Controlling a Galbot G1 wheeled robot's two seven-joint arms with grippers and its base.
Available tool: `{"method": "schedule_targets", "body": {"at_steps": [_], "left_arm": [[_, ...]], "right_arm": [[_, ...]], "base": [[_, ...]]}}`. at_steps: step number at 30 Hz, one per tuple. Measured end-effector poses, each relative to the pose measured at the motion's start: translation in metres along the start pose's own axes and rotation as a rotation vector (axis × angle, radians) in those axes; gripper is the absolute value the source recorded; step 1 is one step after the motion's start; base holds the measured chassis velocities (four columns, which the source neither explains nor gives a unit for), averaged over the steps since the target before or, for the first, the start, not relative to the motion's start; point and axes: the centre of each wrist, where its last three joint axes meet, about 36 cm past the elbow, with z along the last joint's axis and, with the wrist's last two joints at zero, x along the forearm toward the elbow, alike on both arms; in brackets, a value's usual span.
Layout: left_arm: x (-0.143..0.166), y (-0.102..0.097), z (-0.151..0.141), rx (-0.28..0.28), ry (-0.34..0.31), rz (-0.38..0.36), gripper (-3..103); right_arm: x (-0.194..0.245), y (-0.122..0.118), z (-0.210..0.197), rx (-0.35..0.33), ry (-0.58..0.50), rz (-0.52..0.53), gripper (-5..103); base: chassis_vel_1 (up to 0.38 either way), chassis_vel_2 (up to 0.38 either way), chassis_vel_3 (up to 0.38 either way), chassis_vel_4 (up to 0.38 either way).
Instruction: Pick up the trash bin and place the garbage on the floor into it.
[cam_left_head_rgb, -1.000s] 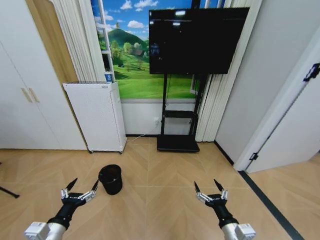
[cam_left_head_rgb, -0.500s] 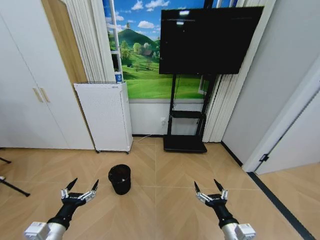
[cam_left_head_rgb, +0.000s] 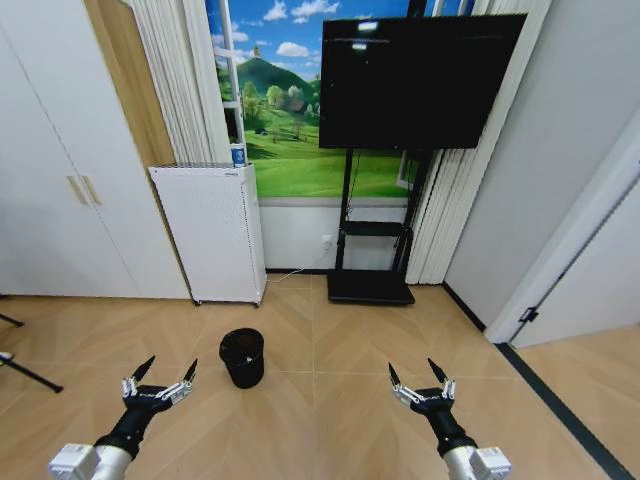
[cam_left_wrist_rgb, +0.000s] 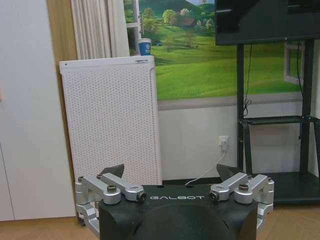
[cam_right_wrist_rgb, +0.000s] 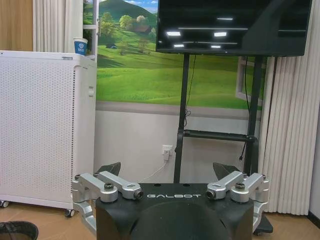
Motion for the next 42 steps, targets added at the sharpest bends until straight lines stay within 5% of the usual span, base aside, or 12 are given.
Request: {"method": "schedule_targets", "body": {"at_steps": [22,42], "left_arm": [[0.0,-0.0001,0.0,0.0,0.0,0.0,100],[0.0,-0.0001,0.0,0.0,0.0,0.0,100]], "right_arm": [[0.0,0.0,0.0,0.0,0.0,0.0,100],[0.0,0.0,0.0,0.0,0.0,0.0,100]], "base": [[0.045,-0.025,-0.047,0.028],[0.277,-0.276,-0.278,0.267]]}}
